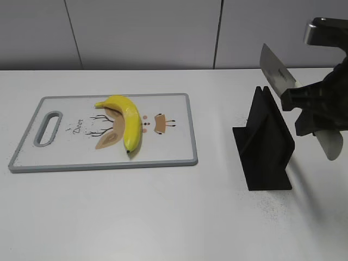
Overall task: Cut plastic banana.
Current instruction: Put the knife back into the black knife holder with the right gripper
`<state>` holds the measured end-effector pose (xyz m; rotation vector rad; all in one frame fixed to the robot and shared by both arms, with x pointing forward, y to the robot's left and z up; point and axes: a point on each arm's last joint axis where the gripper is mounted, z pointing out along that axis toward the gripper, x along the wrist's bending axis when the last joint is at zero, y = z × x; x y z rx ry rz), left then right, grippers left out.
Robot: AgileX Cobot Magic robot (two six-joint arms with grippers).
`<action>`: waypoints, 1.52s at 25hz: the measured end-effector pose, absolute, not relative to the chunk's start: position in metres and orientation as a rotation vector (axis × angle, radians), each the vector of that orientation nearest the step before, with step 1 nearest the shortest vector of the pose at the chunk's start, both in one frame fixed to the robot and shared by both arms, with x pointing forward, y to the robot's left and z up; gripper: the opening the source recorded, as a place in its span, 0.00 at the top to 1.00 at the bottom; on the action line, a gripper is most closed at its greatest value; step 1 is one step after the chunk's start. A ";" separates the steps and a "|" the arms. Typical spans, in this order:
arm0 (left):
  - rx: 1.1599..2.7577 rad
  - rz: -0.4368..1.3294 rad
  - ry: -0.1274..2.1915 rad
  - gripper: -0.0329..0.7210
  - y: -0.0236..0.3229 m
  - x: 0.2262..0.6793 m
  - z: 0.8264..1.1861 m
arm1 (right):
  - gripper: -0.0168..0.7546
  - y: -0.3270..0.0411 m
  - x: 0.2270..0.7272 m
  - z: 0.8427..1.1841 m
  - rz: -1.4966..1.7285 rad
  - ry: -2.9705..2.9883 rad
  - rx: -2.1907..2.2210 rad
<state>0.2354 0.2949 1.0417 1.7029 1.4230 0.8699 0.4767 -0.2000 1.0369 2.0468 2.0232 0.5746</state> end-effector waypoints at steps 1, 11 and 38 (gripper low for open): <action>1.703 0.870 1.423 0.18 0.295 0.235 1.042 | 0.77 -0.200 0.478 1.036 0.569 2.024 2.048; 1.703 0.870 1.423 0.18 0.295 0.235 1.042 | 0.77 -0.198 0.480 1.033 0.591 2.017 2.053; 1.703 0.870 1.423 0.18 0.295 0.235 1.042 | 0.66 -0.191 0.488 1.006 0.457 2.079 2.138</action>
